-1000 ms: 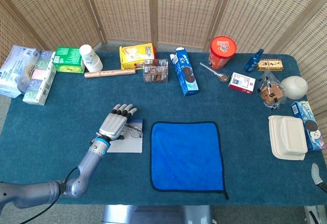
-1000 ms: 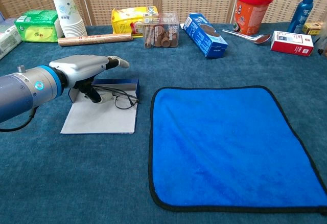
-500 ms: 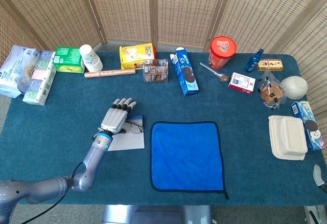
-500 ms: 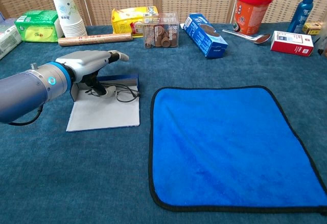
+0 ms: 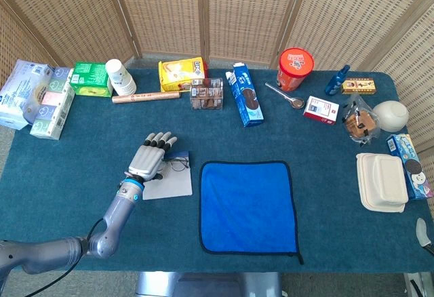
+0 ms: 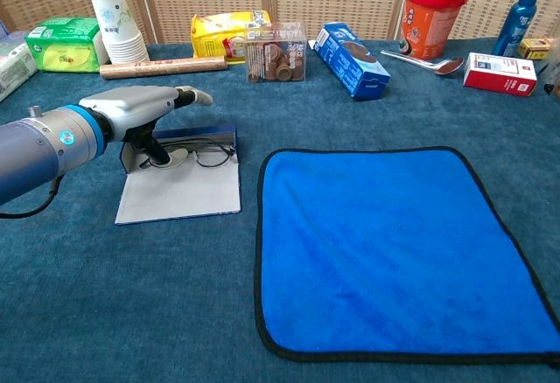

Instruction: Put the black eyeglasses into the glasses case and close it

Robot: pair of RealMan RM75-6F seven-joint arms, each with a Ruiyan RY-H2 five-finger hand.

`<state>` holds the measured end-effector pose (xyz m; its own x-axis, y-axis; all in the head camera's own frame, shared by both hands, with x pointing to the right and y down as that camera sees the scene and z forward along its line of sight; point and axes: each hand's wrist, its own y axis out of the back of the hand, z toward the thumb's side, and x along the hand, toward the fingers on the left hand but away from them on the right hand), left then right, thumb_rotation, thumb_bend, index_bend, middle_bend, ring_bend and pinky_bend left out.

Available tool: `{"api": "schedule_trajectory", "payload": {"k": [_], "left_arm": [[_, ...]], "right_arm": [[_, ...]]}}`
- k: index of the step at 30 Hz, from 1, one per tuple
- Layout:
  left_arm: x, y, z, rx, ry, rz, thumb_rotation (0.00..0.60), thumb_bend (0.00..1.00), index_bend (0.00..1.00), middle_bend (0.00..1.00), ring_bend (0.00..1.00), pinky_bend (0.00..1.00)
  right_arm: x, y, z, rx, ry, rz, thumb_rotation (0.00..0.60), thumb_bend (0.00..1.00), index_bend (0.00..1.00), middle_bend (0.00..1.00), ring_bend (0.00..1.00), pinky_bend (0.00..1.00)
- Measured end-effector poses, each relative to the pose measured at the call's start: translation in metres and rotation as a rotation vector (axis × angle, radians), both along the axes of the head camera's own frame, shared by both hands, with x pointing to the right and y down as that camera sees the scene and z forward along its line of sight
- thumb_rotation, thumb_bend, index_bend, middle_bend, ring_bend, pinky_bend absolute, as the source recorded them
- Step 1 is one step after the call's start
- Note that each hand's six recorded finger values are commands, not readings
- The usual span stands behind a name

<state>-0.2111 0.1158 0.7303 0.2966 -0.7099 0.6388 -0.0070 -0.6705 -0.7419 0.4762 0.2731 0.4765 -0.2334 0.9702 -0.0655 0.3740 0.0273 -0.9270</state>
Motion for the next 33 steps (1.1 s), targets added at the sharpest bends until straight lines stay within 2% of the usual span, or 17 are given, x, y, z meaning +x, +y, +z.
{"api": "schedule_trajectory", "payload": {"k": [5, 14, 19, 26, 33], "left_arm": [[0.004, -0.001, -0.002, 0.014, 0.001, 0.012, 0.579, 0.41, 0.02, 0.0, 0.0, 0.0], [0.003, -0.015, 0.014, 0.005, -0.048, -0.008, 0.578, 0.41, 0.03, 0.0, 0.0, 0.0], [0.002, -0.023, 0.015, 0.027, -0.053, -0.031, 0.58, 0.41, 0.04, 0.0, 0.0, 0.0], [0.002, -0.022, 0.013, 0.013, -0.043, -0.022, 0.583, 0.41, 0.05, 0.0, 0.0, 0.0], [0.005, -0.014, 0.006, -0.029, -0.024, 0.02, 0.58, 0.41, 0.05, 0.0, 0.0, 0.02]], "right_arm": [[0.0, 0.0, 0.001, -0.001, -0.001, -0.001, 0.342, 0.38, 0.07, 0.12, 0.0, 0.16], [0.003, 0.003, -0.003, 0.004, 0.006, 0.01, 0.341, 0.38, 0.07, 0.12, 0.0, 0.16], [0.002, 0.003, -0.002, 0.004, 0.004, 0.007, 0.342, 0.38, 0.07, 0.12, 0.0, 0.16], [0.003, 0.004, -0.003, 0.006, 0.005, 0.009, 0.341, 0.38, 0.07, 0.12, 0.0, 0.16], [0.001, 0.003, -0.003, 0.006, 0.003, 0.004, 0.34, 0.38, 0.07, 0.12, 0.0, 0.16]]}}
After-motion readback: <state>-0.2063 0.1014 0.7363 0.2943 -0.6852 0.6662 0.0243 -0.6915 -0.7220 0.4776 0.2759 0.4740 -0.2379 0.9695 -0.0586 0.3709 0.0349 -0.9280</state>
